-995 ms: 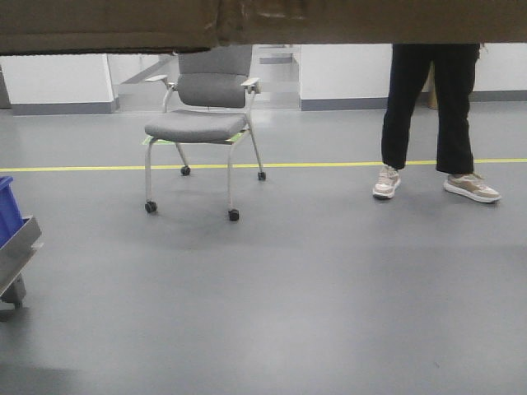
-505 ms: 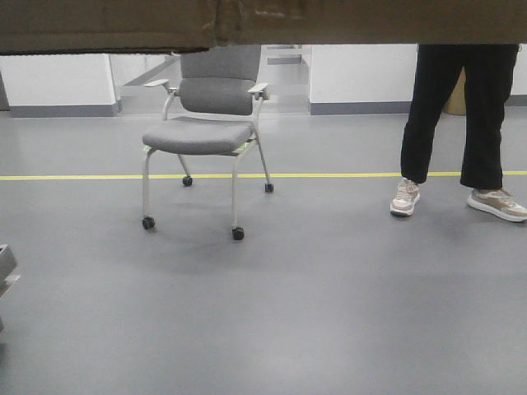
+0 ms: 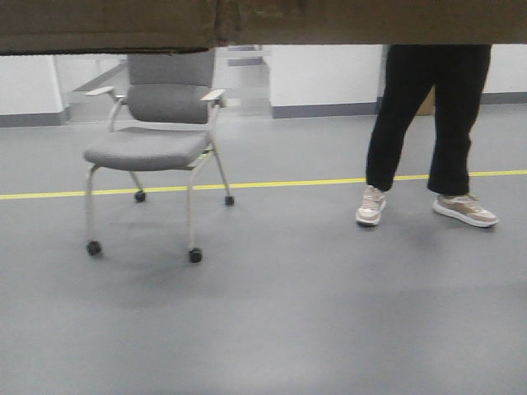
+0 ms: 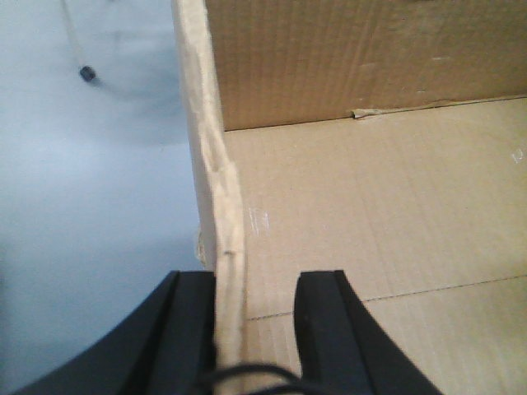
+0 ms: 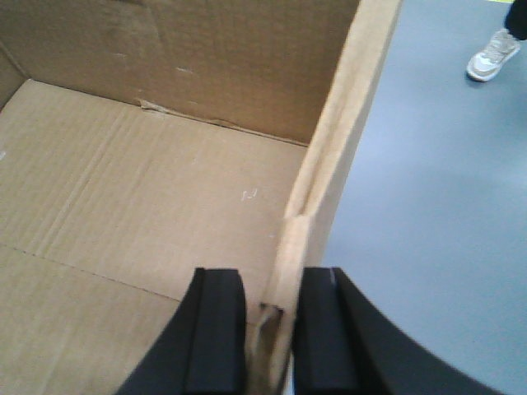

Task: Grab carton from right shelf to conveyor
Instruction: 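Hold the carton with both grippers while driving to the conveyor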

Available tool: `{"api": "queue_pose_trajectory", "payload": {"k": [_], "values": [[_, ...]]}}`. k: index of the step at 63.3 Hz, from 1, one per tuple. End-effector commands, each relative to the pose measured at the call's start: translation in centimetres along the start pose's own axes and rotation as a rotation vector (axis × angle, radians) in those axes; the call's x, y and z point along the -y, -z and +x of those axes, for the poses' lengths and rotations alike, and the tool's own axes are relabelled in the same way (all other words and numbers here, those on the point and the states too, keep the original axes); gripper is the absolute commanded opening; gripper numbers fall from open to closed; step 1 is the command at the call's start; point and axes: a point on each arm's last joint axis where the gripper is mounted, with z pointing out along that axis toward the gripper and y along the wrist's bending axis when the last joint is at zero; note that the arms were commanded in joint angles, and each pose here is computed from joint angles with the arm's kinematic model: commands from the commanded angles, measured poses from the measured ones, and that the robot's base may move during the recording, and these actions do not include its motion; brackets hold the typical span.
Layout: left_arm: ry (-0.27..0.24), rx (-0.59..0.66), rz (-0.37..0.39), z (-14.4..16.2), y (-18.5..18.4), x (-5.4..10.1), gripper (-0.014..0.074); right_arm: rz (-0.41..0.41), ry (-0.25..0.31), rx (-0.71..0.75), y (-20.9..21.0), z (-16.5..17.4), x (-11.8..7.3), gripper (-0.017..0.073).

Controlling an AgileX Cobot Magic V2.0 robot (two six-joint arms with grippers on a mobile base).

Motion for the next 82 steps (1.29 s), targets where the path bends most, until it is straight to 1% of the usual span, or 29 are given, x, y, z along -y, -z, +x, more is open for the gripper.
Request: {"api": "queue_pose_trajectory", "payload": {"k": [1, 34, 57, 82], "values": [[-0.002, 0.042, 0.151, -0.23, 0.82, 1.46, -0.0017, -0.074, -0.004, 0.105, 0.3, -0.95, -0.9, -0.0059], [-0.006, 0.049, 0.142, -0.29, 0.81, 1.38, -0.0017, -0.074, -0.004, 0.107, 0.3, -0.97, -0.9, -0.0059], [-0.02, 0.076, 0.102, -0.53, 0.78, 1.02, -0.0017, -0.074, -0.004, 0.107, 0.3, -0.97, -0.9, -0.0059], [-0.022, 0.079, 0.098, -0.55, 0.78, 0.99, -0.0017, -0.074, -0.004, 0.109, 0.3, -0.99, -0.9, -0.0059]]}}
